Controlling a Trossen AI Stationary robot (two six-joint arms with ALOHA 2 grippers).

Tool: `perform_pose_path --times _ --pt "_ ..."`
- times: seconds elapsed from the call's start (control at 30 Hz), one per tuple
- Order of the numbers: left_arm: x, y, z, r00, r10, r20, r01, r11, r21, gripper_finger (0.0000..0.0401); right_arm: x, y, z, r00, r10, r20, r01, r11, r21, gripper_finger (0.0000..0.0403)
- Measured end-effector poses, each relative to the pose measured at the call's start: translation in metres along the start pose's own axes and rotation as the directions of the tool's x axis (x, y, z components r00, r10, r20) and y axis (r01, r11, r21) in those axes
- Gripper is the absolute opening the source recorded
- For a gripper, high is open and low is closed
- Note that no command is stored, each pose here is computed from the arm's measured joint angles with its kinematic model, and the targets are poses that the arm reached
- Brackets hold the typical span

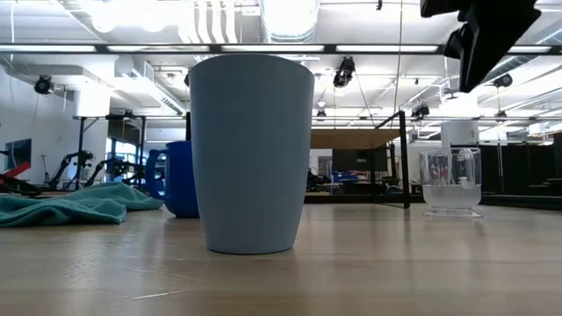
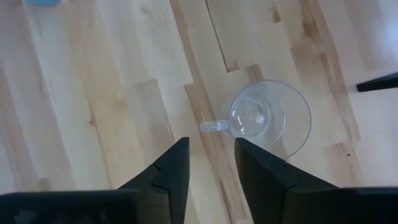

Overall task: Stack small to large cups/mugs on shelf
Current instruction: Put the transparent mug on the shelf

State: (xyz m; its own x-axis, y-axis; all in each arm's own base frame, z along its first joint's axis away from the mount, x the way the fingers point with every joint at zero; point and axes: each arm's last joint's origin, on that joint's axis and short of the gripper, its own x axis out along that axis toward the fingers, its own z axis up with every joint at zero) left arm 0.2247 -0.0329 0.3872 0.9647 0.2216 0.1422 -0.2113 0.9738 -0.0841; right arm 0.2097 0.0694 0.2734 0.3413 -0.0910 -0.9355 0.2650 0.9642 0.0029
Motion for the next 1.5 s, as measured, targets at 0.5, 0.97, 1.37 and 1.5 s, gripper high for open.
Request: perform_pose_path --times 0.5,0.97,1.37,1.5 --pt "0.002 -0.001 -0.002 1.0 -0.001 -0.007 0.001 1.0 0.004 0.0089 0.028 0.0 -0.01 1.0 -0.015 0.022 0.021 0.964 -0.265 0.0134" --pt "0.003 -0.001 -0.004 1.0 -0.001 -0.016 0.001 1.0 0.008 0.0089 0.038 -0.003 -0.018 0.999 -0.037 -0.009 0.032 0.946 -0.323 0.0133" --pt "0.011 -0.005 -0.015 0.999 -0.001 -0.052 0.002 1.0 0.023 0.0089 0.049 -0.006 -0.025 0.998 -0.065 -0.019 0.055 0.944 -0.326 0.0132" --pt "0.014 -0.006 -0.018 0.998 0.0 -0.064 0.001 1.0 0.028 0.0089 0.049 -0.006 -0.023 0.995 -0.095 0.028 0.099 0.934 -0.344 0.0132"
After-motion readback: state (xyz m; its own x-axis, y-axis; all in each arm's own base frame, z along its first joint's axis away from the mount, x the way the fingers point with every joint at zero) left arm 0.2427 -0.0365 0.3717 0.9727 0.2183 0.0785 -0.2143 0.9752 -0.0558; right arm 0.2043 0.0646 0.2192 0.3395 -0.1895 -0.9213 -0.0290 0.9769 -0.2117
